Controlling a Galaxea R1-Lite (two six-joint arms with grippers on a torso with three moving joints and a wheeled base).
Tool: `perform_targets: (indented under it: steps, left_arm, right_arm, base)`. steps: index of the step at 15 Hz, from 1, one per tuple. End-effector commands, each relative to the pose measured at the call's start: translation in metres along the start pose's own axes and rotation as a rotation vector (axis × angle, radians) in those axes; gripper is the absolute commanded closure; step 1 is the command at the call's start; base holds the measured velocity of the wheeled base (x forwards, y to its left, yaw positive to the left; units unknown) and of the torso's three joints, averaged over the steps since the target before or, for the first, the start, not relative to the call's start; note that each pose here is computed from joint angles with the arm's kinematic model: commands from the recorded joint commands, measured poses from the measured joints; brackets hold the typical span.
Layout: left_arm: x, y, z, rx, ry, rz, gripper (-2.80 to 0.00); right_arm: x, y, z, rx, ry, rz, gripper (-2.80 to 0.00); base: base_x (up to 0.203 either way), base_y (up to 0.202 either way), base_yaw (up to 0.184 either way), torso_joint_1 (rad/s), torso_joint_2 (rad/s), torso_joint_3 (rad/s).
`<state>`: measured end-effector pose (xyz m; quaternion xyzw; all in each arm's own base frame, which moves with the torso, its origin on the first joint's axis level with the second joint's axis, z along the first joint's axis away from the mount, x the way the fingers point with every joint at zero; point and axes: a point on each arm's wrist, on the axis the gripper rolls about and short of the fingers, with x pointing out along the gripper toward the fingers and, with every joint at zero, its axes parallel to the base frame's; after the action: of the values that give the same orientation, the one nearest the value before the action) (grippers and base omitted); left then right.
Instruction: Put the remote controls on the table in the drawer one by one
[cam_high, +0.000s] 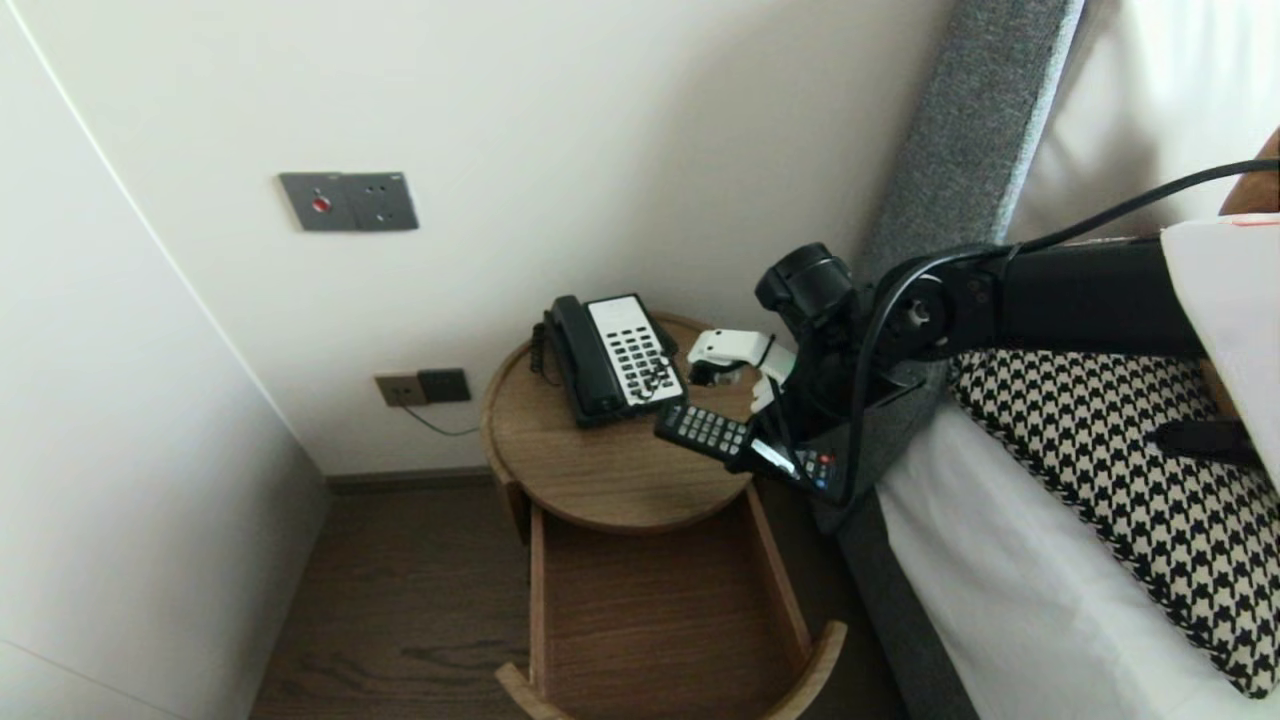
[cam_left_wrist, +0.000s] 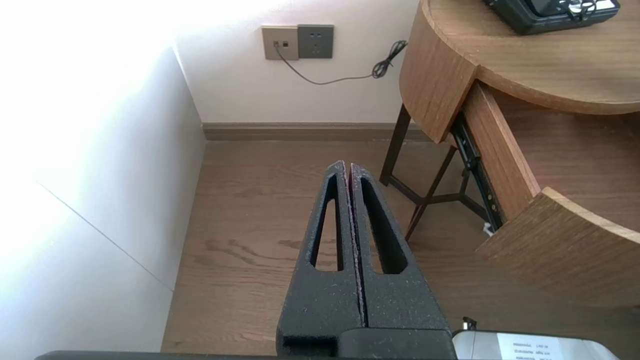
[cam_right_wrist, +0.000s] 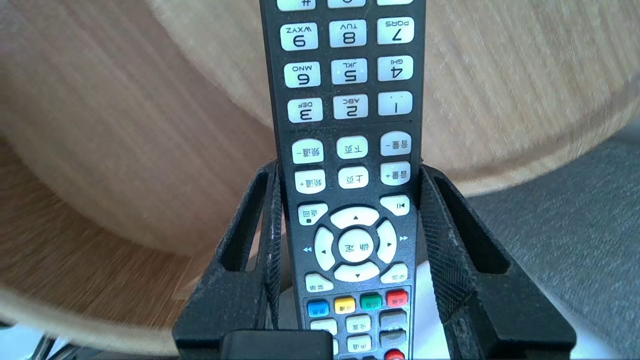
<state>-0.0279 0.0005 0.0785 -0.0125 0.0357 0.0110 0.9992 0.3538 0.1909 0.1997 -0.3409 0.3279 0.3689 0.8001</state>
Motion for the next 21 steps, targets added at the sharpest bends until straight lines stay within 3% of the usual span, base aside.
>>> perform_targets:
  steps: [1, 14, 21]
  left_arm:
    - [0.0, 0.0, 0.0, 0.0, 0.0, 0.002, 0.0]
    - [0.0, 0.0, 0.0, 0.0, 0.0, 0.002, 0.0]
    - [0.0, 0.0, 0.0, 0.0, 0.002, 0.002, 0.0]
  right_arm:
    - [-0.014, 0.005, -0.003, -0.006, -0.003, 0.002, 0.0]
    - [-0.024, 0.081, -0.014, -0.104, 0.045, 0.174, 0.0]
    - [-0.015, 0.112, -0.016, -0.169, 0.016, 0.205, 0.0]
  base:
    - [0.0, 0.0, 0.0, 0.0, 0.0, 0.0]
    - [0.0, 0.0, 0.0, 0.0, 0.0, 0.0]
    - [0.0, 0.0, 0.0, 0.0, 0.0, 0.0]
